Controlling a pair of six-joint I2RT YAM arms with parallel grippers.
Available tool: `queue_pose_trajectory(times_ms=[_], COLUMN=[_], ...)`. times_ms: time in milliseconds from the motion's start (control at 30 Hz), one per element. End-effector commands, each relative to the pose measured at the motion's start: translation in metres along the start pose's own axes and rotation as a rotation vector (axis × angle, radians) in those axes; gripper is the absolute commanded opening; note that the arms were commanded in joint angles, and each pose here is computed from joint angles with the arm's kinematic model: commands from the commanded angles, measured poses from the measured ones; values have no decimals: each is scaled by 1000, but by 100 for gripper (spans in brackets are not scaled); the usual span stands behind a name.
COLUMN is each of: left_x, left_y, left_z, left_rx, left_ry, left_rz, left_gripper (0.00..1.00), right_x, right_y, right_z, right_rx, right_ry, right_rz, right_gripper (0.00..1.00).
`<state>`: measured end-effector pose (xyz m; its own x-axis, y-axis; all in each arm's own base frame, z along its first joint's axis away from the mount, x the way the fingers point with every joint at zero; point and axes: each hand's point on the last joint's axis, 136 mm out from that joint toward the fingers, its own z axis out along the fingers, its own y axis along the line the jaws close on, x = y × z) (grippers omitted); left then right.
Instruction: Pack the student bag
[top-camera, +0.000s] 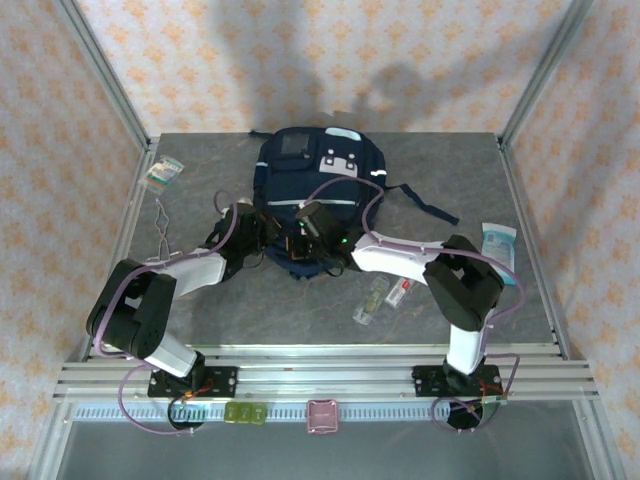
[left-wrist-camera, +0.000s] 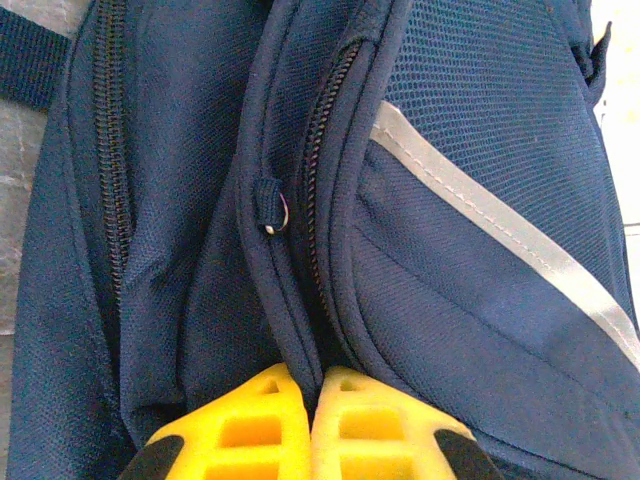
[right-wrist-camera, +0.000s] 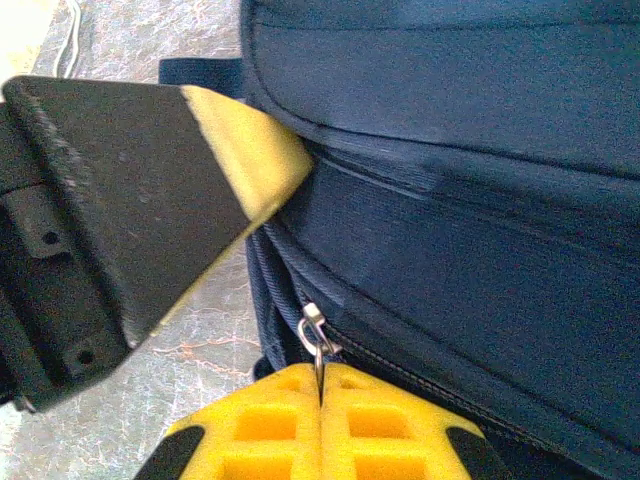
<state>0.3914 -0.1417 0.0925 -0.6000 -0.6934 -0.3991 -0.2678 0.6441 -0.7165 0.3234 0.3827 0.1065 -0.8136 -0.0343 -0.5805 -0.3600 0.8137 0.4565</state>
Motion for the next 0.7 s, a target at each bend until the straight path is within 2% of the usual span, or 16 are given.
queue_pose_trajectory(times_ms=[0, 233, 400, 533, 667], left_x=[-30, -50, -62, -73, -87], left_y=[-14, -4, -2, -1, -6], left_z=[-7, -14, -13, -14, -17], left_rx=[31, 0, -23, -49, -65], left_ry=[-84, -114, -127, -141, -159], left_rz=[40, 49, 72, 95, 134], left_gripper=[0, 0, 0, 0, 0], right_x=[2, 5, -7, -22, -32], right_y=[-34, -116, -156, -169, -139], right_z=[-20, -57, -79, -79, -70], right_rx=[88, 271, 389, 486, 344], right_ry=[-8, -55, -138, -181, -182], right_rz=[22, 87, 100, 53, 42], right_gripper=[0, 0, 0, 0, 0])
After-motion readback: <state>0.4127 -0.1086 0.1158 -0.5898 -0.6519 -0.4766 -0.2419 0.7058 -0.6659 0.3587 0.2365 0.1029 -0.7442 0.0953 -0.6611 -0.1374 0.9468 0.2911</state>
